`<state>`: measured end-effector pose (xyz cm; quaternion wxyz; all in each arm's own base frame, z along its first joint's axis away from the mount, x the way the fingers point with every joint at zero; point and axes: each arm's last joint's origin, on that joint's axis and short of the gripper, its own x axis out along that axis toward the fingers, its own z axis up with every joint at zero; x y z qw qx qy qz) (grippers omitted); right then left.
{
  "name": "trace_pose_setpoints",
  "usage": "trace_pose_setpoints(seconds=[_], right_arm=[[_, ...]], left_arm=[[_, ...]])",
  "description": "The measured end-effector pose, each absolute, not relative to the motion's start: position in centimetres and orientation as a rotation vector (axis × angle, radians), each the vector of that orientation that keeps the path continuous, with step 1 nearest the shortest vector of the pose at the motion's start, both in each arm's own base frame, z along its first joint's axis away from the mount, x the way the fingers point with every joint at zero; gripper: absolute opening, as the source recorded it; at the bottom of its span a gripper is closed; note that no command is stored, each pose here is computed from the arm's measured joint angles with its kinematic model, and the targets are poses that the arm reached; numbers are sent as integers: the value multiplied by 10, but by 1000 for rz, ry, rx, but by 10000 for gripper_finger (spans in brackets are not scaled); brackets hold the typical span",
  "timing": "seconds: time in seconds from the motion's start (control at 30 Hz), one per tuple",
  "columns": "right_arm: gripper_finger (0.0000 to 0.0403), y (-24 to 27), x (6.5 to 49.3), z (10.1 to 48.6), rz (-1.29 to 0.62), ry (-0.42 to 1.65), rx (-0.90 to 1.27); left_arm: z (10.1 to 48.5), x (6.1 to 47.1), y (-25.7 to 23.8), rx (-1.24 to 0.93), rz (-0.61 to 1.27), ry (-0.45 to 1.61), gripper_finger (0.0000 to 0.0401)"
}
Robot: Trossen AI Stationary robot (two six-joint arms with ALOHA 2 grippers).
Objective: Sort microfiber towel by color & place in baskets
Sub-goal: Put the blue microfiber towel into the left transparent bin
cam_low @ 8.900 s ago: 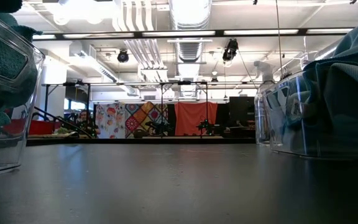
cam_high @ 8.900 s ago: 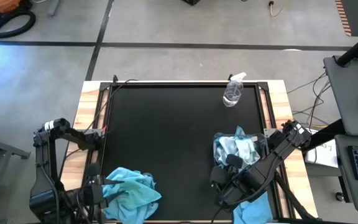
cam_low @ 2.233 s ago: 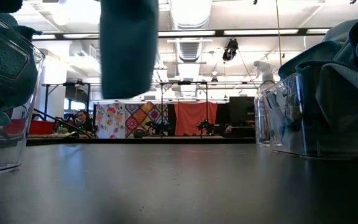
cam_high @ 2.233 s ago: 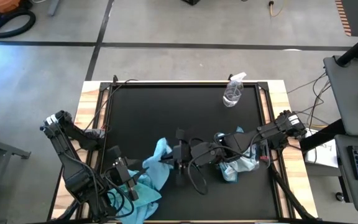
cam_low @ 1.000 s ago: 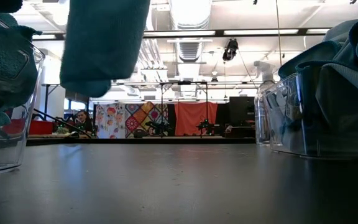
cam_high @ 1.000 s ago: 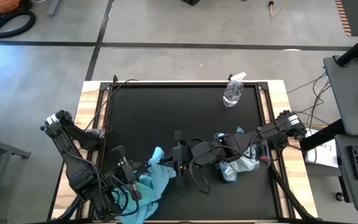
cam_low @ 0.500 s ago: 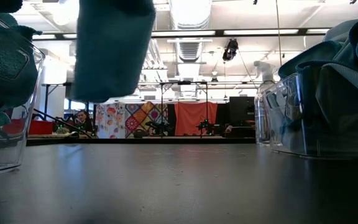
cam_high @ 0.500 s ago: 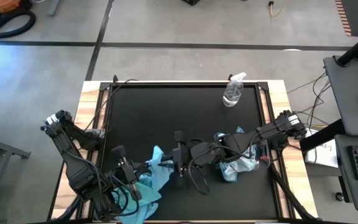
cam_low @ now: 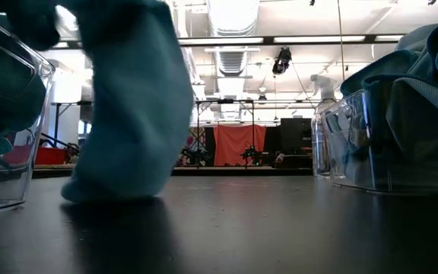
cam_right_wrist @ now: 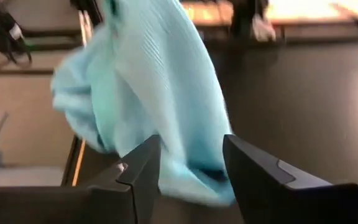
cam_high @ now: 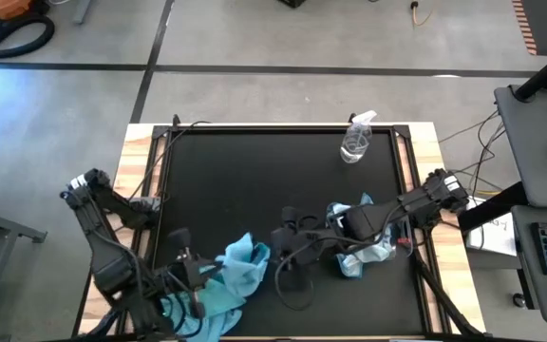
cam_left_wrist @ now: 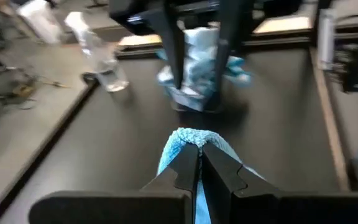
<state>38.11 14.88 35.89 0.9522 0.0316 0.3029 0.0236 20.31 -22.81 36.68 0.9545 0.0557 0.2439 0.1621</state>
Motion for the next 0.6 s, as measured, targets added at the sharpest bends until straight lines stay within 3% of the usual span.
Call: trace_pose_setpoints(seconds=[0.6], right_arm=[[153,191,329,335,-11,979,120]], left_arm=[[467,145,-232,-36,138,353,0]])
